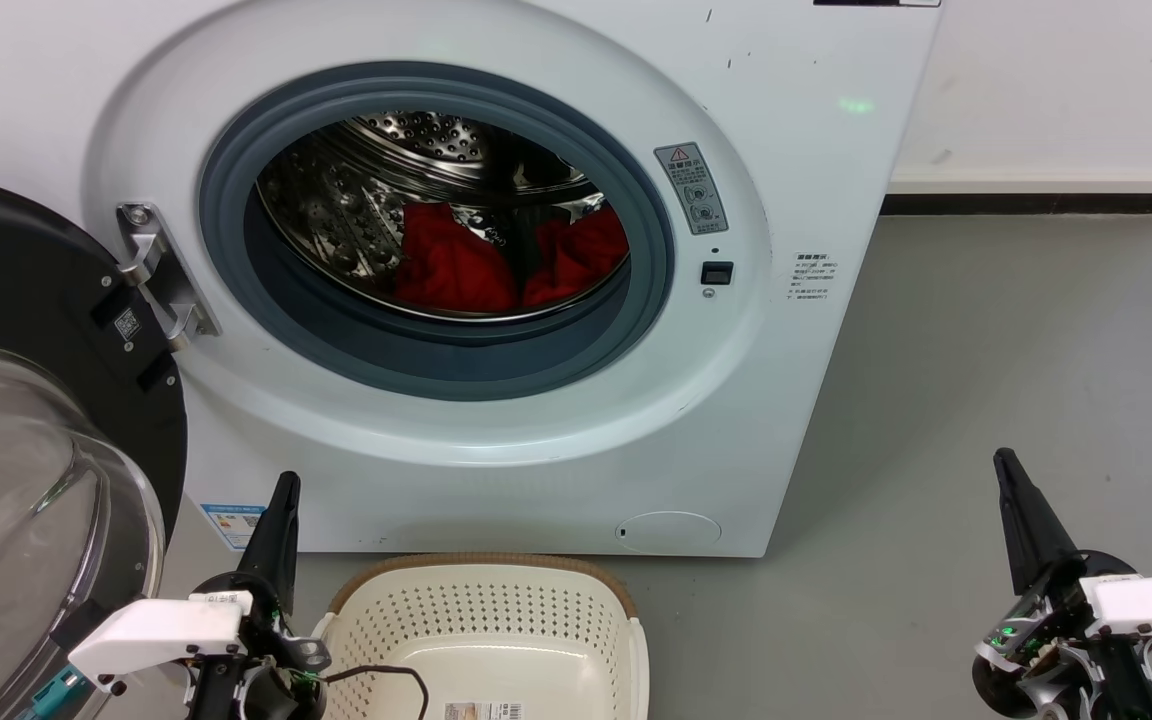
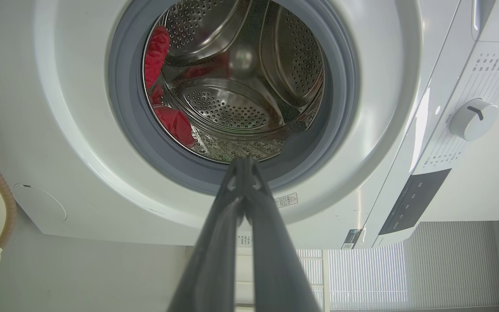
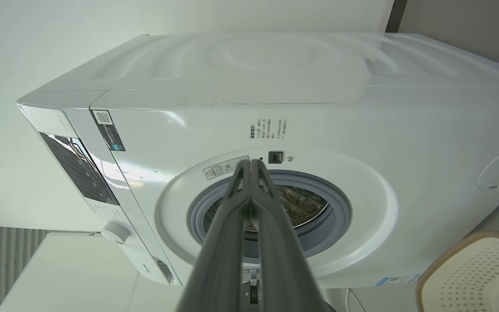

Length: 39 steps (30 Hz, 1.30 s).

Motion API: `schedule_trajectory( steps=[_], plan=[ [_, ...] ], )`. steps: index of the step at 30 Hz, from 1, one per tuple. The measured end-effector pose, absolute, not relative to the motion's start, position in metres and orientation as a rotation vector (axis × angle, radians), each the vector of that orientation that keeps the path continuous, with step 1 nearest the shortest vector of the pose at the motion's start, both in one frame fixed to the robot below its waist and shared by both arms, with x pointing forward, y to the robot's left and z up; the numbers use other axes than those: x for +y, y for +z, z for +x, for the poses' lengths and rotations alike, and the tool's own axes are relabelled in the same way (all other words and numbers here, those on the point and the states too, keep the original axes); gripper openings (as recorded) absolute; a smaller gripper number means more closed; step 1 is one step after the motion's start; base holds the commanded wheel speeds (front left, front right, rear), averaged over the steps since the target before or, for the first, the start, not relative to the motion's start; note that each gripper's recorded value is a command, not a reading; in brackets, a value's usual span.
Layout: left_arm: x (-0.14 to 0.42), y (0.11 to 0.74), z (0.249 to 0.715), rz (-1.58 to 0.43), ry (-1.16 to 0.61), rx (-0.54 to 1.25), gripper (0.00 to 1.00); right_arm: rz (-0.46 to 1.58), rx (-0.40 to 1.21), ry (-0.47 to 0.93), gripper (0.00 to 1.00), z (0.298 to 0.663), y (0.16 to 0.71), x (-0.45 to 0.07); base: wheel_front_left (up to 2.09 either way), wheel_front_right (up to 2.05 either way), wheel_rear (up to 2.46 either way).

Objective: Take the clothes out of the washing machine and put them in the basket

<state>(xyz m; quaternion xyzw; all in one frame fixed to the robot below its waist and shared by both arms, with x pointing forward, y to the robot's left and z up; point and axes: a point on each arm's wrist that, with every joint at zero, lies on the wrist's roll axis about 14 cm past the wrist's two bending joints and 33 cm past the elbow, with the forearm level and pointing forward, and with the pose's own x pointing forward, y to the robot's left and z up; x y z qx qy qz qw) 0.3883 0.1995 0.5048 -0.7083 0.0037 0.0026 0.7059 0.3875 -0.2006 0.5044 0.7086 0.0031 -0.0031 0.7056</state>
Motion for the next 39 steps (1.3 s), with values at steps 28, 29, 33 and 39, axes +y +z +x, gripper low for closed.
schedule_trajectory(
  steps=[28, 29, 33, 39],
  plan=[
    [0.200, 0.505, 0.388, -1.574, 0.006, 0.008, 0.00, 1.575, 0.007, -0.007, 0.00, 0.387, 0.504, -0.201, 0.00, 0.00, 0.00],
    [0.200, 0.505, 0.388, -1.574, 0.006, 0.008, 0.00, 1.575, 0.007, -0.007, 0.00, 0.387, 0.504, -0.201, 0.00, 0.00, 0.00],
    [0.200, 0.505, 0.388, -1.574, 0.006, 0.008, 0.00, 1.575, 0.007, -0.007, 0.00, 0.387, 0.504, -0.201, 0.00, 0.00, 0.00],
    [0.198, 0.480, 0.377, -1.580, 0.064, 0.067, 1.00, 1.580, 0.057, -0.062, 1.00, 0.377, 0.482, -0.201, 0.00, 0.00, 0.00]
  ],
)
